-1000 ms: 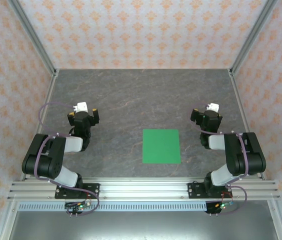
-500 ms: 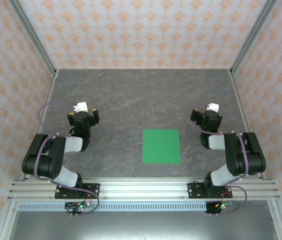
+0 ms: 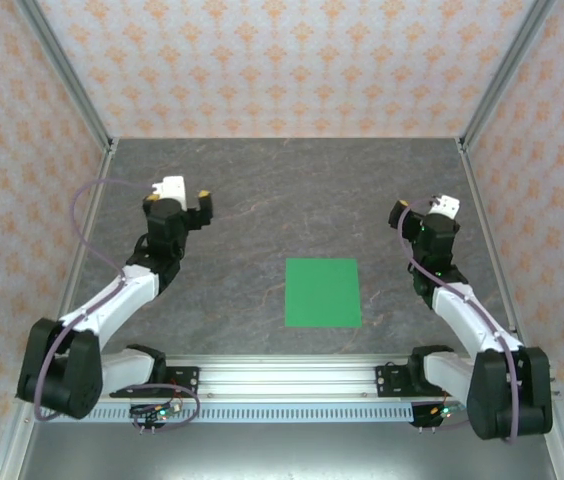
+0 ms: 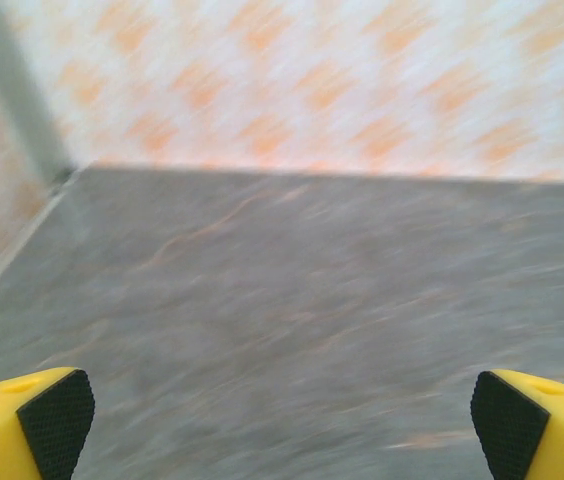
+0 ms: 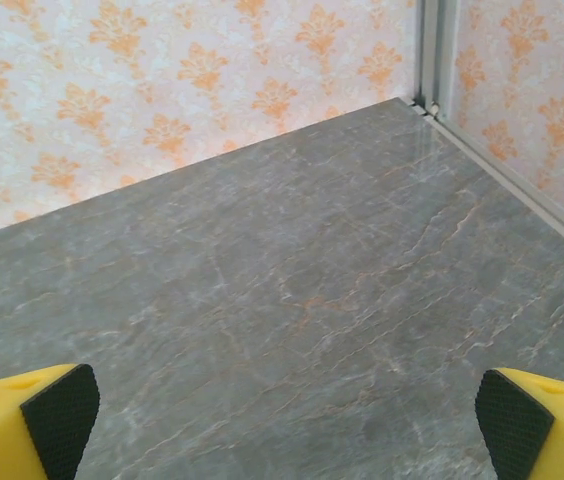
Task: Fold a paper plane with a square sheet of paper (fold left side to right side)
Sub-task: Move the square sheet of paper to the center of the table.
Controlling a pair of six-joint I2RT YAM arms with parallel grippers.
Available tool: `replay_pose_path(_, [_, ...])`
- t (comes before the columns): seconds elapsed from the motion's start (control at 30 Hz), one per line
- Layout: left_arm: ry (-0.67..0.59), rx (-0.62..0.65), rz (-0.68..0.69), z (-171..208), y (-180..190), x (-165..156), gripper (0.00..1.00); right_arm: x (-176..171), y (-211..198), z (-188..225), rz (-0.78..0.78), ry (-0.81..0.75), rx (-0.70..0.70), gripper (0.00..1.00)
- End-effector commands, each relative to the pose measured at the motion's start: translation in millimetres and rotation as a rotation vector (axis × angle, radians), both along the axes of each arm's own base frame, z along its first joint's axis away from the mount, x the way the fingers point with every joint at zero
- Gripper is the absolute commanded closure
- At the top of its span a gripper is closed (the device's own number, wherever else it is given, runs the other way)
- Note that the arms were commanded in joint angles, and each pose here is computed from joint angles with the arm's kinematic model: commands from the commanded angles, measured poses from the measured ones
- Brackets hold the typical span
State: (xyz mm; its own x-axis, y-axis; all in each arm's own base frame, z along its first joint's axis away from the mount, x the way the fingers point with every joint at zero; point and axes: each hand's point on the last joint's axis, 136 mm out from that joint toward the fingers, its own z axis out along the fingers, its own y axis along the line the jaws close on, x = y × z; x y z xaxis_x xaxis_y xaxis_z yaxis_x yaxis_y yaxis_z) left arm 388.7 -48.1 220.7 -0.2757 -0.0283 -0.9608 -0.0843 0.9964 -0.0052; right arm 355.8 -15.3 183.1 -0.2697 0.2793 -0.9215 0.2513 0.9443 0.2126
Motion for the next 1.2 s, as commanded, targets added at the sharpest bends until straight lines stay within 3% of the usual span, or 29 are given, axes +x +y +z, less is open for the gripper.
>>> replay_pose_path(0.0, [0.156,-0.005,-0.292,-12.2,-80.8,-25.3,0.01,-10.2,7.2,-4.3,-0.005,0.079,0.035,0.00])
replay_pose_path(0.17, [0.309,0.064,-0.680,-39.7,-204.3,-75.5,0.01,-8.6,7.5,6.5,-0.024,0.070,0.022,0.00])
replay_pose_path(0.37, [0.506,0.215,-0.853,-106.6,-284.2,-116.8,0.01,-6.0,9.1,12.8,-0.031,0.061,0.020,0.00])
replay_pose_path(0.67, [0.672,0.246,-0.881,-168.0,-314.3,-121.2,0.01,-4.7,16.2,7.1,-0.004,0.071,0.035,0.00])
replay_pose_path(1.17, [0.824,0.313,-0.809,-216.3,-313.8,-112.7,0.00,-4.8,20.4,5.1,0.015,0.074,0.046,0.00])
